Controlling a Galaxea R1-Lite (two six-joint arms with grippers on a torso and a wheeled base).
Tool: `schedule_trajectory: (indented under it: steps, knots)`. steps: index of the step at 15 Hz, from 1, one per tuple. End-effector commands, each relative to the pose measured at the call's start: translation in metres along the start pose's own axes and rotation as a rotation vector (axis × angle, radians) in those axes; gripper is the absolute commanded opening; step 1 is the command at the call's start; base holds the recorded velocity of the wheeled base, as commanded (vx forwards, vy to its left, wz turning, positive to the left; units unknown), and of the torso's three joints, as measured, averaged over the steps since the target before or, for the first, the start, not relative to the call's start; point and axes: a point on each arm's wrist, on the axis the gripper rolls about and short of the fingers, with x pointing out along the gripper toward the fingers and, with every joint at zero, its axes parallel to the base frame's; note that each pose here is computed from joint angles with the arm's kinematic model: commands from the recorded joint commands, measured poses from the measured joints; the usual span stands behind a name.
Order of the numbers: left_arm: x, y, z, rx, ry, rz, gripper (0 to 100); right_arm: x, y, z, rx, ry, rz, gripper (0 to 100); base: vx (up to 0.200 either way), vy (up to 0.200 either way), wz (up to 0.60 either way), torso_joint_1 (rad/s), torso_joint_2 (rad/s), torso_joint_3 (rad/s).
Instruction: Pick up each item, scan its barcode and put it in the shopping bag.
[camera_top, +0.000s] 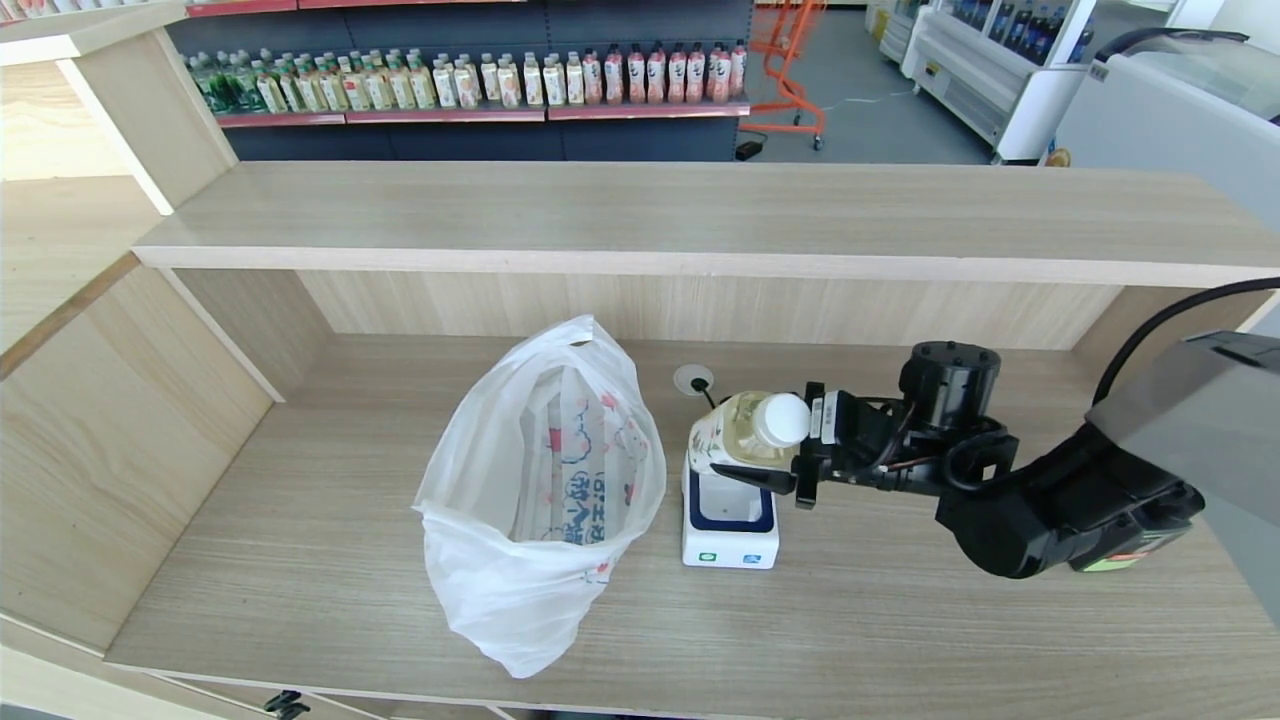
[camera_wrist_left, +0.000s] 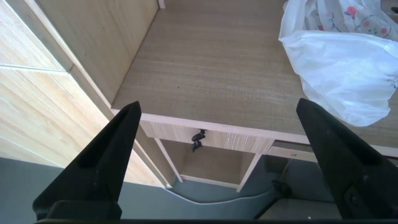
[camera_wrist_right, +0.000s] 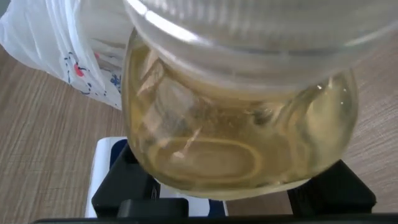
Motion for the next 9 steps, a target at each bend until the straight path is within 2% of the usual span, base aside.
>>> schedule_trajectory:
  steps: [1, 9]
  knots:
    - [0.0001, 0.0, 0.0, 0.0, 0.002, 0.001, 100, 0.0029, 0.0048, -0.0088, 0.011, 0.012, 0.012, 0, 0.0, 0.0, 0.0, 0.0, 0.0, 0.0]
    - [0.0, 0.0, 0.0, 0.0, 0.0, 0.001, 100, -0.0011, -0.0011, -0.0021, -0.01, 0.011, -0.005, 0, 0.0, 0.0, 0.0, 0.0, 0.0, 0.0]
